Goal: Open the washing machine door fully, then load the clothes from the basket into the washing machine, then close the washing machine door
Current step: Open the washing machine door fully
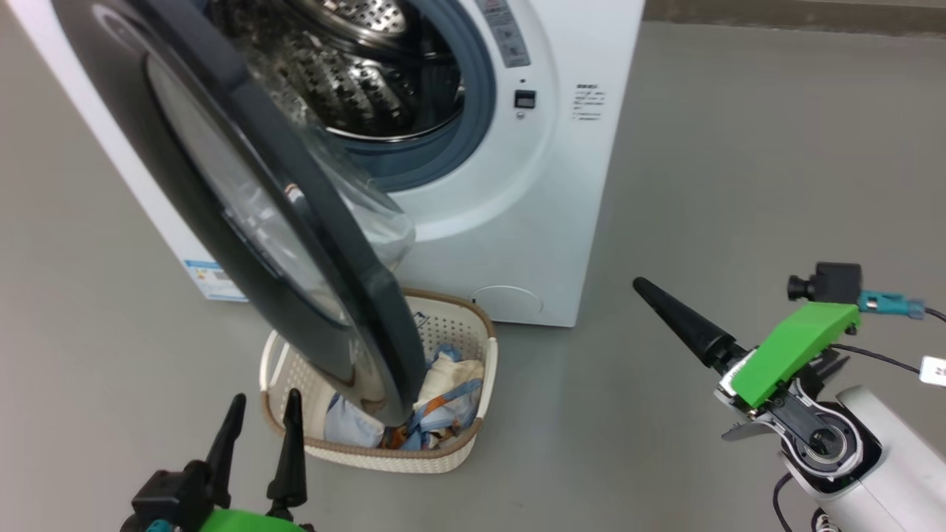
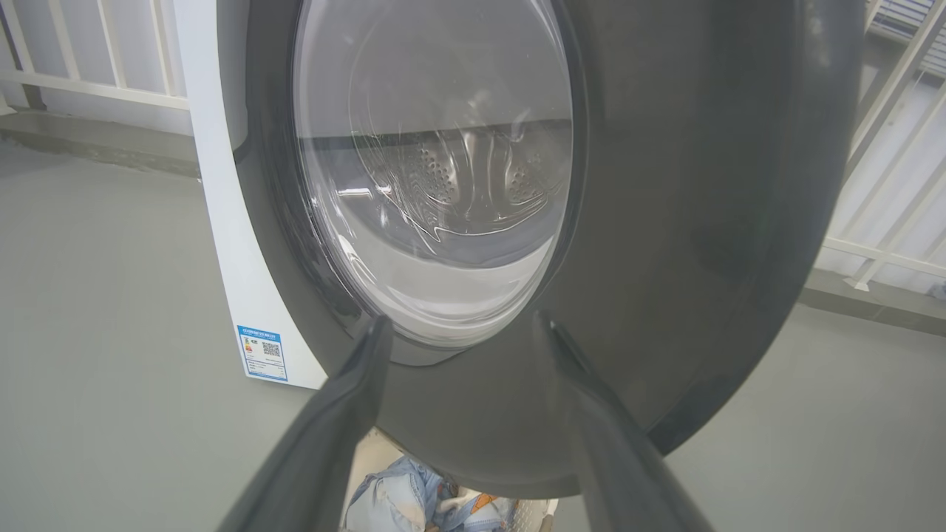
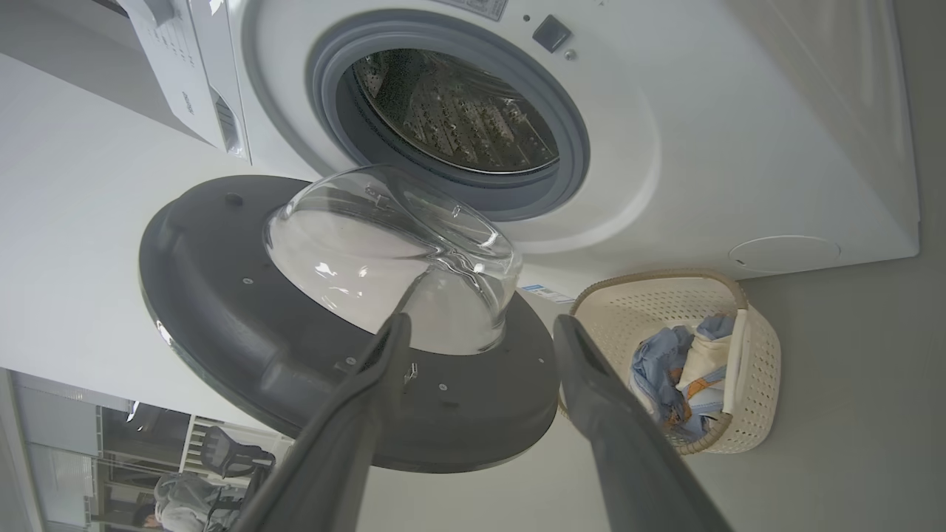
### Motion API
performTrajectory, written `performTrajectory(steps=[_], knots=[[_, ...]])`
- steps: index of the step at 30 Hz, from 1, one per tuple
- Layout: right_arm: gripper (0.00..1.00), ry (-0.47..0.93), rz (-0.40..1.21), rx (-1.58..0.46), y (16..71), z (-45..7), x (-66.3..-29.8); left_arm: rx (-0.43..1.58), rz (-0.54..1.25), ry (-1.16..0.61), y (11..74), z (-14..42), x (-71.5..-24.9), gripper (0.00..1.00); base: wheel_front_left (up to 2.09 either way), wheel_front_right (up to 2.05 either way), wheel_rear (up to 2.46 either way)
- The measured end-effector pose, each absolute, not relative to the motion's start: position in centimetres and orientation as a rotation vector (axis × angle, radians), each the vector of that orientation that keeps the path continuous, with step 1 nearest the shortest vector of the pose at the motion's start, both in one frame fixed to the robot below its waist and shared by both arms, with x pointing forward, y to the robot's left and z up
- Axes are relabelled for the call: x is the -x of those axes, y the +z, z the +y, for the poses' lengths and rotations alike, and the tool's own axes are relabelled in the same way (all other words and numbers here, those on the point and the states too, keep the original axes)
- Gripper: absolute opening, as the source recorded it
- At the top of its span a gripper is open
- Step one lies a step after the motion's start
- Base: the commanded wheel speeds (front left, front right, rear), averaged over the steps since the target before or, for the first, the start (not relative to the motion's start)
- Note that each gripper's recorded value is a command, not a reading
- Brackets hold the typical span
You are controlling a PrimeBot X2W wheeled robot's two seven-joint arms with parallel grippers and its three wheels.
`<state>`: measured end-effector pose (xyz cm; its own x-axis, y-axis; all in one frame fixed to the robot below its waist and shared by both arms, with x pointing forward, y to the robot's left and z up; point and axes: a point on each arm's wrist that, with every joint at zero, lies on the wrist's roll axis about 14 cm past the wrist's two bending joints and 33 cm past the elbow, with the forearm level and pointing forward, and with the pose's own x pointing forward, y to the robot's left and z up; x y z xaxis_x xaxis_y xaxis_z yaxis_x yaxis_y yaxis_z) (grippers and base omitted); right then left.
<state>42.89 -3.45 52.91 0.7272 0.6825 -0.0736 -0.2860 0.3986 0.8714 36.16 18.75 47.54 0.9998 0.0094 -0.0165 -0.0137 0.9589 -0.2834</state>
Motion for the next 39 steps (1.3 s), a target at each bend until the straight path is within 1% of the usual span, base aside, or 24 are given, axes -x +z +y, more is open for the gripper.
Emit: performTrajectory(steps=[7,14,20,24,27,31,36,39], knots=[[1.0,0.501,0.318,-0.891,52.8,-8.0,-42.8,0.285,0.019,-0.008,47.4,18.1,-36.1,1.0,0.0,0.0,0.0],[1.0,0.381,0.198,-0.727,51.2,-11.9,-41.8,0.286,0.014,-0.033,47.7,17.3,-36.4,1.0,0.0,0.0,0.0],[1.0,0.309,0.186,-0.594,49.3,-14.7,-41.3,0.286,0.008,-0.043,47.9,17.0,-36.5,1.0,0.0,0.0,0.0],[1.0,0.249,0.1,-0.53,50.9,-17.2,-42.4,0.288,0.021,-0.042,47.5,17.0,-36.1,1.0,0.0,0.0,0.0],[1.0,0.222,0.067,-0.508,51.2,-18.1,-42.5,0.287,0.021,-0.04,47.5,17.0,-36.1,1.0,0.0,0.0,0.0],[1.0,0.185,0.042,-0.463,50.7,-18.8,-41.8,0.287,0.02,-0.037,47.5,17.2,-36.0,1.0,0.0,0.0,0.0],[1.0,0.182,-0.002,-0.356,51.0,-18.7,-40.9,0.287,0.016,-0.032,47.6,17.3,-35.9,1.0,0.0,0.0,0.0],[1.0,0.165,-0.014,-0.339,50.9,-18.9,-40.4,0.287,0.015,-0.031,47.6,17.4,-35.9,1.0,0.0,0.0,0.0]])
